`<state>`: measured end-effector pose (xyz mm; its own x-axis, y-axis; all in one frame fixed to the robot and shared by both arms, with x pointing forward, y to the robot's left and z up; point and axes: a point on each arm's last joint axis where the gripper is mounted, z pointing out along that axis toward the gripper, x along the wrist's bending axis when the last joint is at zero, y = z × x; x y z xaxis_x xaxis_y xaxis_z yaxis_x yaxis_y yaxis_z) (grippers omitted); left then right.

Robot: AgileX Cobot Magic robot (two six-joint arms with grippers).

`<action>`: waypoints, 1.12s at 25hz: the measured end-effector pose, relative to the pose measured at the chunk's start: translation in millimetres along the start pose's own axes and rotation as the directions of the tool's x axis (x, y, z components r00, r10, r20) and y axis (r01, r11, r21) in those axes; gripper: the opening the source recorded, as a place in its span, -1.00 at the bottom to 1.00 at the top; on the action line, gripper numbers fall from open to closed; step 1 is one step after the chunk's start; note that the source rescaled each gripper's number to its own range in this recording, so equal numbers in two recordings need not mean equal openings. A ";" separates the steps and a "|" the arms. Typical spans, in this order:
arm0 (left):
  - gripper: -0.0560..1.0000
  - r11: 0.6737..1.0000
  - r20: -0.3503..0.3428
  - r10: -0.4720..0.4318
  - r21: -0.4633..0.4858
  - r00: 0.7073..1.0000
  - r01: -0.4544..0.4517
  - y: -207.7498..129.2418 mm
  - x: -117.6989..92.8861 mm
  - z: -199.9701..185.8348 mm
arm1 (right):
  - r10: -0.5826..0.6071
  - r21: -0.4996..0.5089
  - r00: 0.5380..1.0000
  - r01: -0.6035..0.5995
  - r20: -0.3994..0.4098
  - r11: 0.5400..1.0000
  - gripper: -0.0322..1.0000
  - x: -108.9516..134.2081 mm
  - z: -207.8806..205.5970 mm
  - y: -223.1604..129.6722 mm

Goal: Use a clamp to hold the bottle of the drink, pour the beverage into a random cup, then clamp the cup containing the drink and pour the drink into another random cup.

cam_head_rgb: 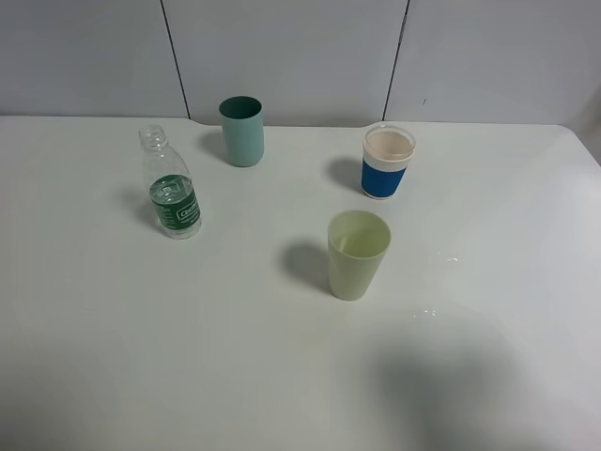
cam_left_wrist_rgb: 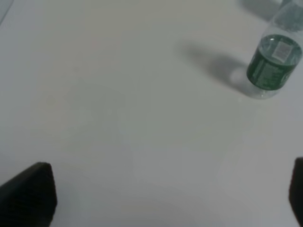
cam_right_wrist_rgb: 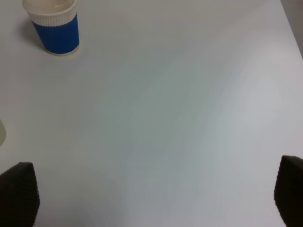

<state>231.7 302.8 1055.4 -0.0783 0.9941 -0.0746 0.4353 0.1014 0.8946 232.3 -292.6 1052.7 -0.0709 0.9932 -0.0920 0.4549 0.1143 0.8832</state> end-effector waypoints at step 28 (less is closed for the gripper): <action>1.00 1.000 0.000 0.000 0.000 1.000 0.000 0.0 0.0 0.0 | -0.083 0.135 0.955 0.125 -0.283 0.983 1.00 22.1 132.5 118.2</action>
<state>231.7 302.8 1055.4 -0.0782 0.9941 -0.0748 0.4353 0.1015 0.8945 402.1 -254.4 1094.1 -0.3568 0.9337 -0.0309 0.5578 0.2394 0.7947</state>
